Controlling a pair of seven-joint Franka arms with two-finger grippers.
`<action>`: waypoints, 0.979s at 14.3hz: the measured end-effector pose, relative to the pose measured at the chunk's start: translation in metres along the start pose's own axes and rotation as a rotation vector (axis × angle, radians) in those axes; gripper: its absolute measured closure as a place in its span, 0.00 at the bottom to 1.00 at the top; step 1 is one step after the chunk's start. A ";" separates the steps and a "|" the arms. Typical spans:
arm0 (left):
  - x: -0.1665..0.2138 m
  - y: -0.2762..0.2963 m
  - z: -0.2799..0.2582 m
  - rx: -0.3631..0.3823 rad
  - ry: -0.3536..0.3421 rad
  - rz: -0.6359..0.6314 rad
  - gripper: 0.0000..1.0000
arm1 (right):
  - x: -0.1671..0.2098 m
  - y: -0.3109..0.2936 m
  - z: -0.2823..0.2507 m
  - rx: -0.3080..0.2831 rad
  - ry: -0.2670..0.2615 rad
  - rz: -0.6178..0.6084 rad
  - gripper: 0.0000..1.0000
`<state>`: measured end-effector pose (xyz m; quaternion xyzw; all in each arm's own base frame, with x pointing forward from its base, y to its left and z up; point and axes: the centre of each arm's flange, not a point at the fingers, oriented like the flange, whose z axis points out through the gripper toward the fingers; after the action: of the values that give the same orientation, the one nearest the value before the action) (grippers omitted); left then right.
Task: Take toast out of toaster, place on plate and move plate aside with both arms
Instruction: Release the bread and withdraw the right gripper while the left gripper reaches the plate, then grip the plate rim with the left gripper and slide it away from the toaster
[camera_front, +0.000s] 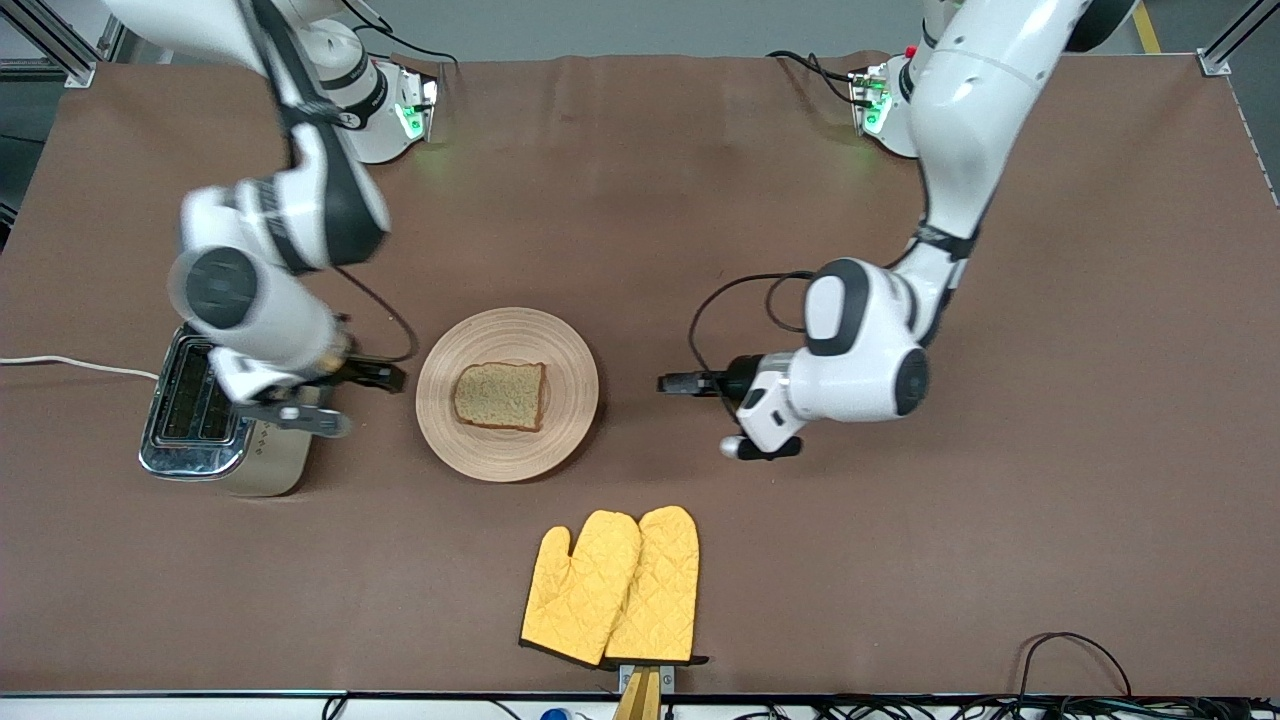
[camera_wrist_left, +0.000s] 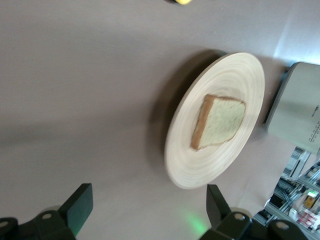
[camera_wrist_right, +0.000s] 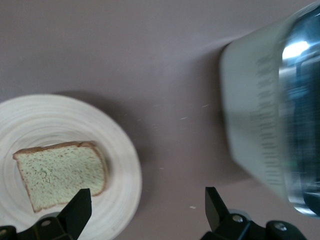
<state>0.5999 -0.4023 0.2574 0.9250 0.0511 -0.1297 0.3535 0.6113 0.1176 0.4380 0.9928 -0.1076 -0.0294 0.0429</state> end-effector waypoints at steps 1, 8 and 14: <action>-0.002 0.004 0.025 -0.011 0.017 -0.001 0.00 | 0.007 0.028 -0.029 0.010 0.008 0.001 0.00; -0.020 0.003 0.169 -0.024 0.099 0.013 0.02 | -0.006 0.170 -0.129 0.041 0.010 -0.012 0.00; -0.020 0.006 0.175 -0.025 0.118 0.064 0.57 | -0.026 0.246 -0.152 0.110 0.017 -0.089 0.00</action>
<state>0.5463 -0.5237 0.1409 0.9276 0.0438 -0.0630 0.3655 0.5438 -0.1045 0.6128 0.9977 -0.0642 -0.0170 -0.0122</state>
